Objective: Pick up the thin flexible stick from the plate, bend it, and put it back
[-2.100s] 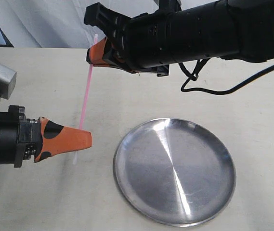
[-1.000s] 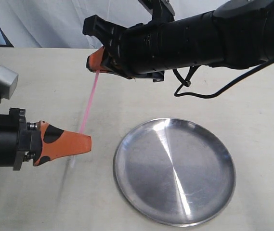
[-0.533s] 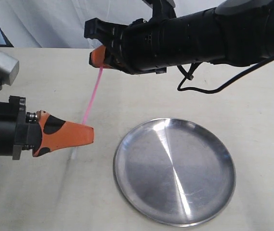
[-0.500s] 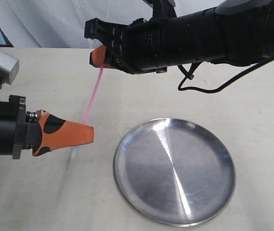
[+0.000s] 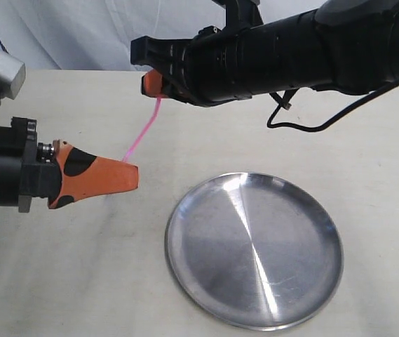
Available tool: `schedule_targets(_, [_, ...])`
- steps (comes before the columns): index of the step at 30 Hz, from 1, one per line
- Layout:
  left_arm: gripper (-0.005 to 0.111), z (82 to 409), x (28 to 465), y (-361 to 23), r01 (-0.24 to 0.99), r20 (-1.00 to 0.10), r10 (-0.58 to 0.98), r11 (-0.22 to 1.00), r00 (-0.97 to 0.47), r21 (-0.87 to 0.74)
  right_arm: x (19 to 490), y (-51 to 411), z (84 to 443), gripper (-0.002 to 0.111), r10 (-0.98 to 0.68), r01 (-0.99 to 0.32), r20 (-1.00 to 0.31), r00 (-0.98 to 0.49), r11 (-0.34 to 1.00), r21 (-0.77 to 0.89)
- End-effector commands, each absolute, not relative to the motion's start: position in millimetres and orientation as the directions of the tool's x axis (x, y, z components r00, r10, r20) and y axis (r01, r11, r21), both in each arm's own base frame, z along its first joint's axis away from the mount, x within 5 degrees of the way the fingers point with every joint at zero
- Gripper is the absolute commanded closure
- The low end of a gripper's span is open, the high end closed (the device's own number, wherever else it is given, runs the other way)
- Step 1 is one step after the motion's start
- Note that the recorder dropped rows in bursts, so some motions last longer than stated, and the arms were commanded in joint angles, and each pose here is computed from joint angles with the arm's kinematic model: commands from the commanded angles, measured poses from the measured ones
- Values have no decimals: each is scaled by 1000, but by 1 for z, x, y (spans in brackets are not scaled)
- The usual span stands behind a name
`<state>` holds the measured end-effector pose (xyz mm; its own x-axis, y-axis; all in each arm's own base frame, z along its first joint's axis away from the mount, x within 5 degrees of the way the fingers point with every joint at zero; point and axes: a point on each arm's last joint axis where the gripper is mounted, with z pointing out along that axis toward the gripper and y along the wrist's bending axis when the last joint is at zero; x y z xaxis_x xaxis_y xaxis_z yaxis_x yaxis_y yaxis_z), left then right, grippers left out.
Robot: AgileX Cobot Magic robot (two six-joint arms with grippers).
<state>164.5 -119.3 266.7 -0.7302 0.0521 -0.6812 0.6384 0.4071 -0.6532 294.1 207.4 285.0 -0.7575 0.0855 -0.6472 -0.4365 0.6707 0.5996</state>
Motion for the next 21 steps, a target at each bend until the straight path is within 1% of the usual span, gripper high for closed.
schedule_targets(1, [107,275,174,-119,631,-711,-33,436,-702,-642,284,211,281,108,-31,-510,-645,-764,642,573])
schedule_targets(5, [107,275,177,-118,615,-712,-59,458,-699,-642,283,212,280,108,-46,-517,-641,-766,636,573])
schedule_targets(10, [107,284,182,-119,646,-749,-54,467,-661,-603,281,212,279,108,-89,-542,-643,-761,633,553])
schedule_targets(21, [107,282,188,-115,619,-758,-73,529,-649,-581,278,213,278,108,-117,-553,-631,-767,617,559])
